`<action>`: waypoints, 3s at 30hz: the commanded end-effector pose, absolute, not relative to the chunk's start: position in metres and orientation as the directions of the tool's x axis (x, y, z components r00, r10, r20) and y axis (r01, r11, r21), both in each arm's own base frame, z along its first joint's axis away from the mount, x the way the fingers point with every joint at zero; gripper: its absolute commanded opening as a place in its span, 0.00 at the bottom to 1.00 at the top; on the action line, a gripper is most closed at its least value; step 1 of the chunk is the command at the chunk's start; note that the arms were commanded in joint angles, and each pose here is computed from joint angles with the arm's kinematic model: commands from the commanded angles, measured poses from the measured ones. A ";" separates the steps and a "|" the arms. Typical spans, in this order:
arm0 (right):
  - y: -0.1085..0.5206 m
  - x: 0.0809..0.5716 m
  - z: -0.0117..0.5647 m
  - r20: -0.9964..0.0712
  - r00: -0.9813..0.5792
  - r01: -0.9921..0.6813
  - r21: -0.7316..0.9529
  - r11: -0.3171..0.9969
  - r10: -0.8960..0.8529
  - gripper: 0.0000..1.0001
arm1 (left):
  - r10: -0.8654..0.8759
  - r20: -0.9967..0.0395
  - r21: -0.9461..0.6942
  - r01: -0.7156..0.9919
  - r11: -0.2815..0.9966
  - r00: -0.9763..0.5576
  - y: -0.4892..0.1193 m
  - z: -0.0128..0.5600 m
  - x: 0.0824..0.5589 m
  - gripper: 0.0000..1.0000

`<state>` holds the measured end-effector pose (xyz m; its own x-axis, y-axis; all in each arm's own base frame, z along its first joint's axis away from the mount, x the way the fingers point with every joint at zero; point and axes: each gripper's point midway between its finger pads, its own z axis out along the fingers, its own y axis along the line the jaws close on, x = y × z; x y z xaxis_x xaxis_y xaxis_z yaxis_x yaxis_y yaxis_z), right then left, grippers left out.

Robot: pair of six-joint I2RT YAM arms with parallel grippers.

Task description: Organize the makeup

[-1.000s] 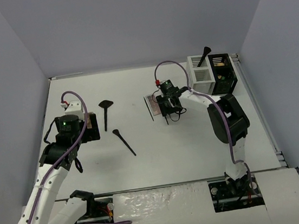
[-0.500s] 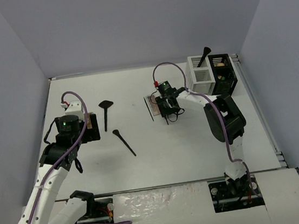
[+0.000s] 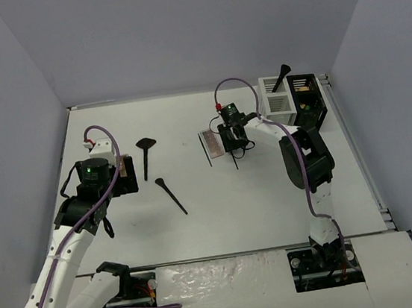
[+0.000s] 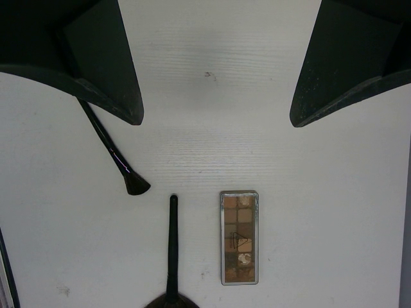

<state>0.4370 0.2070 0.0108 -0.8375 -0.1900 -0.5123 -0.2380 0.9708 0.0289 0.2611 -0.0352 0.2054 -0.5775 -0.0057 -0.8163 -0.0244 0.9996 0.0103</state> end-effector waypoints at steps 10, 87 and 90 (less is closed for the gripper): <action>0.215 0.439 -0.002 -0.457 -0.863 -0.269 0.057 0.961 -0.215 0.23 | -0.029 -0.853 -0.011 -0.038 0.999 -0.521 -0.035 0.225 0.271 0.97; 0.041 0.581 0.311 -0.996 0.067 0.012 0.068 0.998 0.067 0.47 | -0.061 -0.858 -0.022 -0.082 0.996 -0.510 -0.024 0.227 0.273 0.97; 0.077 0.551 0.312 -0.997 -0.061 -0.010 0.039 0.999 0.038 0.48 | -0.063 -0.862 -0.028 -0.078 0.997 -0.503 -0.025 0.230 0.272 0.97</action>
<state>0.5996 0.0307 0.2200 -0.0972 0.0659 -0.9931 0.0323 0.9975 0.0630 0.2632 -0.0234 0.2037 -0.5819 -0.0330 -0.8126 -0.0725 0.9973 0.0114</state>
